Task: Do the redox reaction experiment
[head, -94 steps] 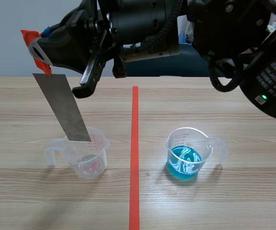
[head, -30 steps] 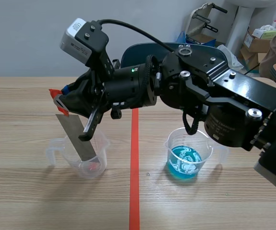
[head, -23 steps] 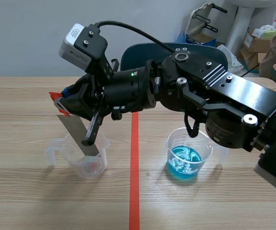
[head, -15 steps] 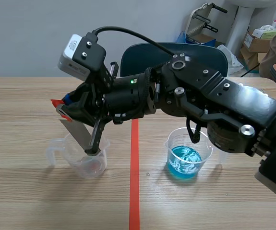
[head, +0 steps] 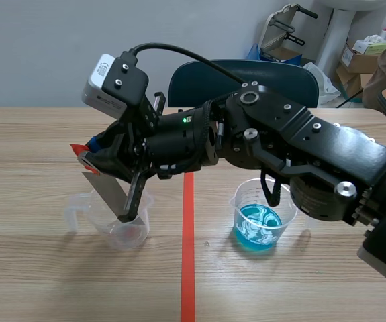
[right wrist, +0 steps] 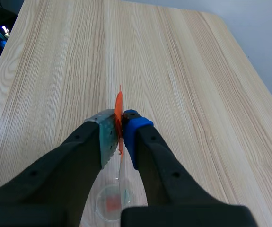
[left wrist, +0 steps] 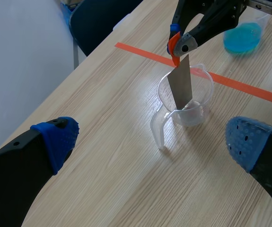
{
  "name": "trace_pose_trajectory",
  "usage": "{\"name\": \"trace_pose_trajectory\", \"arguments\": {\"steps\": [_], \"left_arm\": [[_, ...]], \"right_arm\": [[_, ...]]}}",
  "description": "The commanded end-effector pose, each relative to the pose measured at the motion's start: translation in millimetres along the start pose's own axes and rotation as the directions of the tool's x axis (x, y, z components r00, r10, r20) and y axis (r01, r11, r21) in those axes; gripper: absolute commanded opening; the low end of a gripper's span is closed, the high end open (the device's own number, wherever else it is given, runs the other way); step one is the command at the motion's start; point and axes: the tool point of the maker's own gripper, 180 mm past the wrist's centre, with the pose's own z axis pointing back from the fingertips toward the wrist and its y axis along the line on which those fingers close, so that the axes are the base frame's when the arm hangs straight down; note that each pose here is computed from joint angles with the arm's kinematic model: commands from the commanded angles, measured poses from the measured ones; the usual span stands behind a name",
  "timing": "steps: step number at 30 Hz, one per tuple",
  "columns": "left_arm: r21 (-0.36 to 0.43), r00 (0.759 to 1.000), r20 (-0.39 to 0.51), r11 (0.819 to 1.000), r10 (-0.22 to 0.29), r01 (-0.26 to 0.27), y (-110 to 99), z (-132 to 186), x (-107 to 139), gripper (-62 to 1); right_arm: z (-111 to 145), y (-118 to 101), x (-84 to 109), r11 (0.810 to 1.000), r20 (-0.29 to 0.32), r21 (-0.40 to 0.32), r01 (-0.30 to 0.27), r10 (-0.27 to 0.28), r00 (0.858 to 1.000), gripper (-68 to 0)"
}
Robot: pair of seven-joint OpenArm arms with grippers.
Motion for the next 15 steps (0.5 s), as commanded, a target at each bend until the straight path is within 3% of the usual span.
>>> {"name": "trace_pose_trajectory", "arguments": {"steps": [1,9,15], "left_arm": [[0.008,1.0,0.03,1.0,-0.001,0.001,2,0,8,1.4],[0.008,1.0,0.029,1.0,-0.001,0.001,2,0,7,1.4],[0.008,1.0,0.026,1.0,-0.001,0.001,2,0,7,1.4]], "right_arm": [[-1,-5,18.3,1.0,0.049,-0.001,-0.024,0.024,0.999,-54.1],[-2,-4,26.3,1.0,0.09,0.004,0.017,-0.018,0.996,0.2],[-4,-4,29.5,1.0,0.098,0.007,0.018,-0.019,0.995,0.4]]}}
